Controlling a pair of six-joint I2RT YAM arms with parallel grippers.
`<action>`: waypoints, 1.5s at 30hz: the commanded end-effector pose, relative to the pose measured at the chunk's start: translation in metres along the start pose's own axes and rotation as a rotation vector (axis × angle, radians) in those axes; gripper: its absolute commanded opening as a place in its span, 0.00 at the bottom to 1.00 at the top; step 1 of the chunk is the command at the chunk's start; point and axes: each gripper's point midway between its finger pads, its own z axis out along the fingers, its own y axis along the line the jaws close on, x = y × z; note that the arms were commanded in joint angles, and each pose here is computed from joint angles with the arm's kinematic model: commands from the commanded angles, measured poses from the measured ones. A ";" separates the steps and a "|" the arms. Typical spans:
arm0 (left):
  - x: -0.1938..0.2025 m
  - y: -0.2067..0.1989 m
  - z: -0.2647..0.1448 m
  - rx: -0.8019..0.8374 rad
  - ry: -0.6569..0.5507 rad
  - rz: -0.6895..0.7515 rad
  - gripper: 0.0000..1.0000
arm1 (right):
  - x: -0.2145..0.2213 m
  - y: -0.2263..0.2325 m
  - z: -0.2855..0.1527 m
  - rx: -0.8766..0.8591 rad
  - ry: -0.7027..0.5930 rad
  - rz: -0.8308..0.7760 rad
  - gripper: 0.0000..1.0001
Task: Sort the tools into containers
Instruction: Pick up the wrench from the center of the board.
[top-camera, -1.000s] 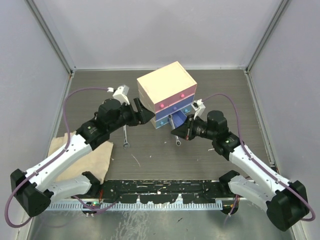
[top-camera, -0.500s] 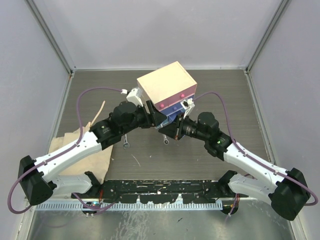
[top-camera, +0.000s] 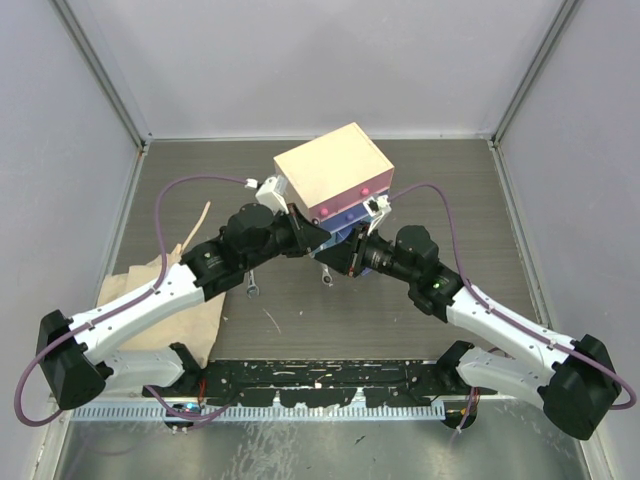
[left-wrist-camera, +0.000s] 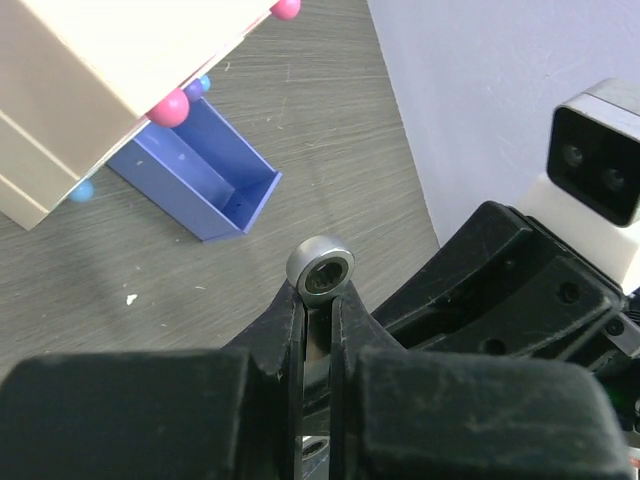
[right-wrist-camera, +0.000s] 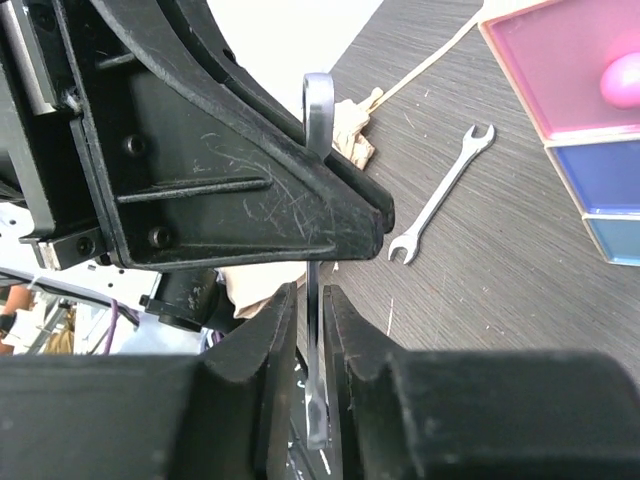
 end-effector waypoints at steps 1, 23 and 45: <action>-0.029 -0.017 -0.008 0.034 -0.097 0.004 0.00 | -0.014 0.013 -0.003 -0.047 -0.065 -0.029 0.29; -0.029 -0.011 -0.011 0.017 -0.111 -0.013 0.00 | 0.020 0.004 -0.016 -0.052 -0.007 0.049 0.15; -0.096 0.060 -0.044 -0.180 -0.187 0.109 0.64 | -0.001 -0.088 -0.075 0.625 0.278 -0.182 0.00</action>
